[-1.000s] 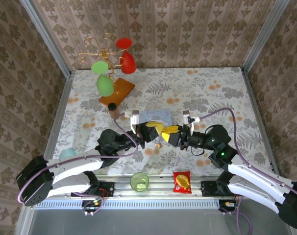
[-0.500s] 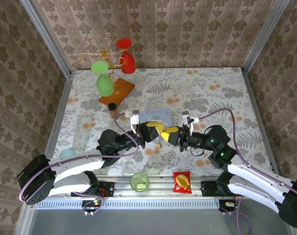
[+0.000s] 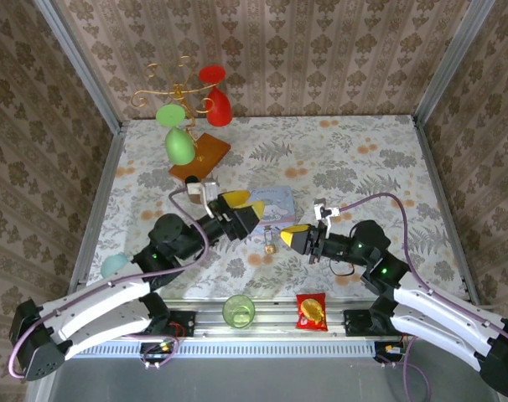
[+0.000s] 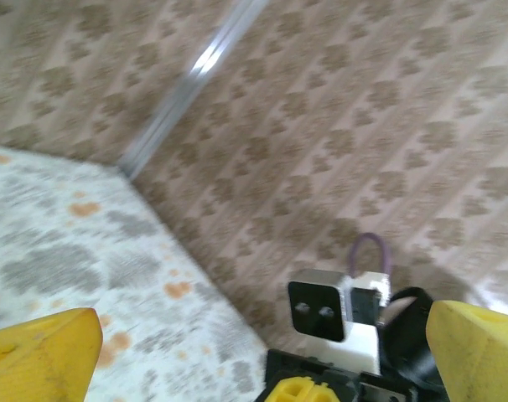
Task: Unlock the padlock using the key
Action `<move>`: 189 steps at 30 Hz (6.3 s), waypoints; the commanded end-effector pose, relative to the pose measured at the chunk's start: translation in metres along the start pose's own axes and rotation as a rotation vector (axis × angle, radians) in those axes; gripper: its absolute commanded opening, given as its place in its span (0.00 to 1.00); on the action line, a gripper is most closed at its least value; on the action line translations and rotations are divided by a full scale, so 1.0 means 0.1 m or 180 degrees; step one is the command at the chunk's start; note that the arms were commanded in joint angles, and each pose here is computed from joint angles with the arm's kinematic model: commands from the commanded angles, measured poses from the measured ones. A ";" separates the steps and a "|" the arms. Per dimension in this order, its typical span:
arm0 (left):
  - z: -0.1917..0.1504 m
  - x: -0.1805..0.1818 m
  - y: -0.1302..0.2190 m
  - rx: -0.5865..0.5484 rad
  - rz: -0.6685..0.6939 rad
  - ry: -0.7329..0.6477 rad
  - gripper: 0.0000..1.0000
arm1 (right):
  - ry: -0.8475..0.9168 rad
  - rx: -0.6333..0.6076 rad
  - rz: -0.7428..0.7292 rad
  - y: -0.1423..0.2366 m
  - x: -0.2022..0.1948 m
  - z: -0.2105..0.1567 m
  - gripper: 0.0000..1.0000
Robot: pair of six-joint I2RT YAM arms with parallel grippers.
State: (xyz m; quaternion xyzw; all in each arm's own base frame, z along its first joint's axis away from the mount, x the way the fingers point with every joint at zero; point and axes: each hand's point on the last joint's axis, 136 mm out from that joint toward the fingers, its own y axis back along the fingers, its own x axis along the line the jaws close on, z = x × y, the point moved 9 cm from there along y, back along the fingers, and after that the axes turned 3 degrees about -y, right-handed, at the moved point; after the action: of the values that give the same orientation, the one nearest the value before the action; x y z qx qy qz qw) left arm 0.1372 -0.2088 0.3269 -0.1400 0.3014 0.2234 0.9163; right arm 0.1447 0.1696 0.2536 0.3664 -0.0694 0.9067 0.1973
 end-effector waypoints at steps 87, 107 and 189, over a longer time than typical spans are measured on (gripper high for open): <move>-0.81 0.43 -0.12 0.0365 0.0557 0.2053 0.21 | 0.3515 0.0411 -0.1747 -0.59 0.18 -0.33 0.00; -0.63 0.33 -0.04 0.0393 0.0463 0.1003 0.00 | 0.1618 0.0484 -0.0666 -0.25 0.07 -0.09 0.79; -1.29 0.88 -0.21 0.1584 0.1217 0.0572 0.86 | -0.0477 0.0071 -0.1578 0.27 -0.86 -0.23 0.00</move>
State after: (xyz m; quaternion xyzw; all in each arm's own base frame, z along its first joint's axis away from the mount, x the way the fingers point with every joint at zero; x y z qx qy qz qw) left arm 0.1485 -0.2402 0.1838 0.1013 0.4430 0.3144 0.8334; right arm 0.1764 0.1307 0.1849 0.4374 0.0078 0.8159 0.3781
